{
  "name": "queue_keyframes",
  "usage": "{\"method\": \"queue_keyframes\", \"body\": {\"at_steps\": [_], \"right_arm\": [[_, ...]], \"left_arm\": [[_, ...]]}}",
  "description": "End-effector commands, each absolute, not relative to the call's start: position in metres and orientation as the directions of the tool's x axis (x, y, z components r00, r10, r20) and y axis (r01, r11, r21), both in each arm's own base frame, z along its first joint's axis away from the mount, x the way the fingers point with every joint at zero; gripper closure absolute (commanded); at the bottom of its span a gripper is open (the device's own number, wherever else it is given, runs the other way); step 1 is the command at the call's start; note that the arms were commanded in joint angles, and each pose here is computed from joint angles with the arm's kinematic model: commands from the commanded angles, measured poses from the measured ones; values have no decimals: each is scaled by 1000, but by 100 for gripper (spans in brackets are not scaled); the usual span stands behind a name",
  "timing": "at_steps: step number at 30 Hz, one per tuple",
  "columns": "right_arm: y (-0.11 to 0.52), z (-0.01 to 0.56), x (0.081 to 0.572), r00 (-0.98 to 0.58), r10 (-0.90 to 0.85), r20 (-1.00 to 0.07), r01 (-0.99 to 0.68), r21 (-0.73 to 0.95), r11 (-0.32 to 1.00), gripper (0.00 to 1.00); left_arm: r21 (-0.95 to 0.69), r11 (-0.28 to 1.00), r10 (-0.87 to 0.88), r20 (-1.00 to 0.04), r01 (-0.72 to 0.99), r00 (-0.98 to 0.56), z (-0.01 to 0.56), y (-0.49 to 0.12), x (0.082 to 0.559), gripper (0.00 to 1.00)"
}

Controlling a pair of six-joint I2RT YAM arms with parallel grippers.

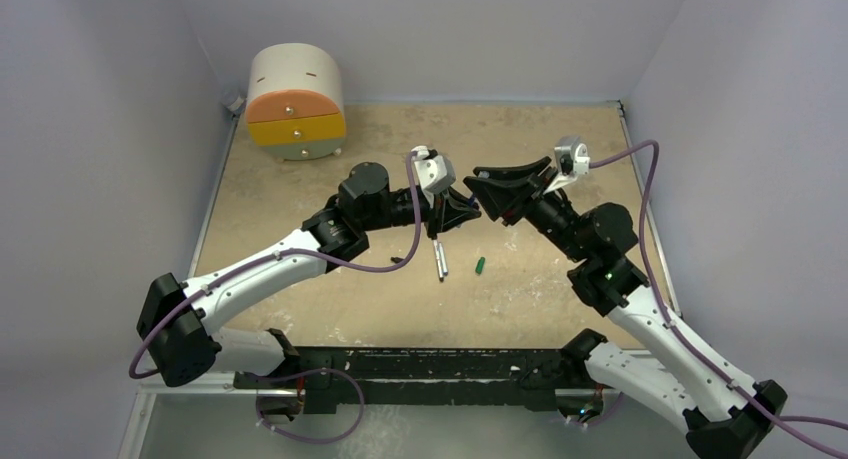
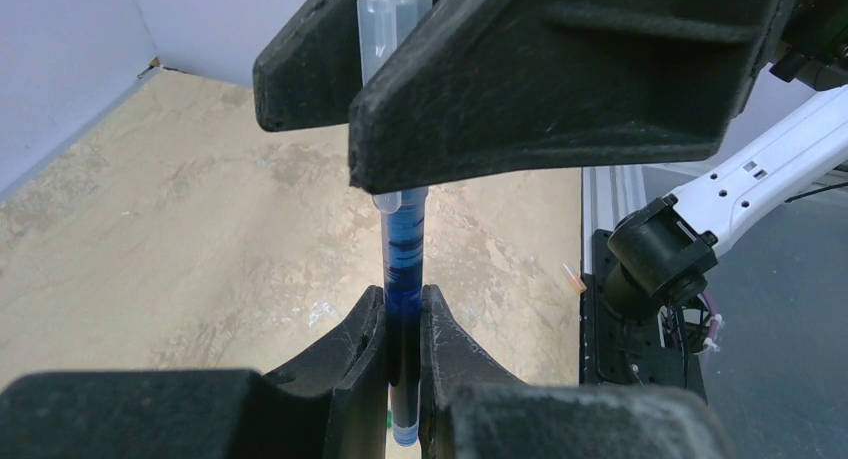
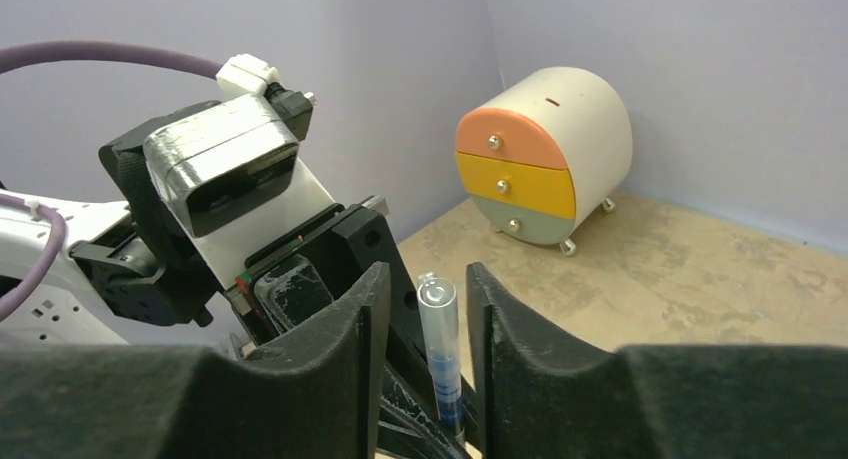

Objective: Insert the pens into the pen caps

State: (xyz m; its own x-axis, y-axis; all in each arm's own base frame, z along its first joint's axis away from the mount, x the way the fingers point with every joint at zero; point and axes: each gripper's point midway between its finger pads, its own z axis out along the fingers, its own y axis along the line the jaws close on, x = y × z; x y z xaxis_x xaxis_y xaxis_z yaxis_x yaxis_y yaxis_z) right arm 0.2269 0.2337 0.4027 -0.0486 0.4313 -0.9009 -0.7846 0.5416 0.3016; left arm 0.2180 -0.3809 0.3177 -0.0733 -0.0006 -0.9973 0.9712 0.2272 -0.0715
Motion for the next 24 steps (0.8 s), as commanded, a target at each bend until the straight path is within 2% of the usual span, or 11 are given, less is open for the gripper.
{"method": "queue_keyframes", "body": {"at_steps": [1,4,8,15,24], "right_arm": [[232,411,227,-22,457,-889,-785,298,543,69],[233,410,226,-26,454,-890,-788,298,538,78],[233,408,227,-34,450,-892,-786,302,539,100],[247,382,226,-108,374,-921,-804,302,512,100],[263,303,218,-273,288,-918,-807,382,450,100]], "left_arm": [[-18,222,-61,-998,975,-5,348,-375,214,100],[-16,229,-66,-998,973,-1,349,-375,215,100],[-12,229,-79,-997,973,6,354,-374,214,100],[9,277,-142,-989,961,50,376,-368,220,100],[126,366,-197,-958,922,209,433,-355,234,100]]}}
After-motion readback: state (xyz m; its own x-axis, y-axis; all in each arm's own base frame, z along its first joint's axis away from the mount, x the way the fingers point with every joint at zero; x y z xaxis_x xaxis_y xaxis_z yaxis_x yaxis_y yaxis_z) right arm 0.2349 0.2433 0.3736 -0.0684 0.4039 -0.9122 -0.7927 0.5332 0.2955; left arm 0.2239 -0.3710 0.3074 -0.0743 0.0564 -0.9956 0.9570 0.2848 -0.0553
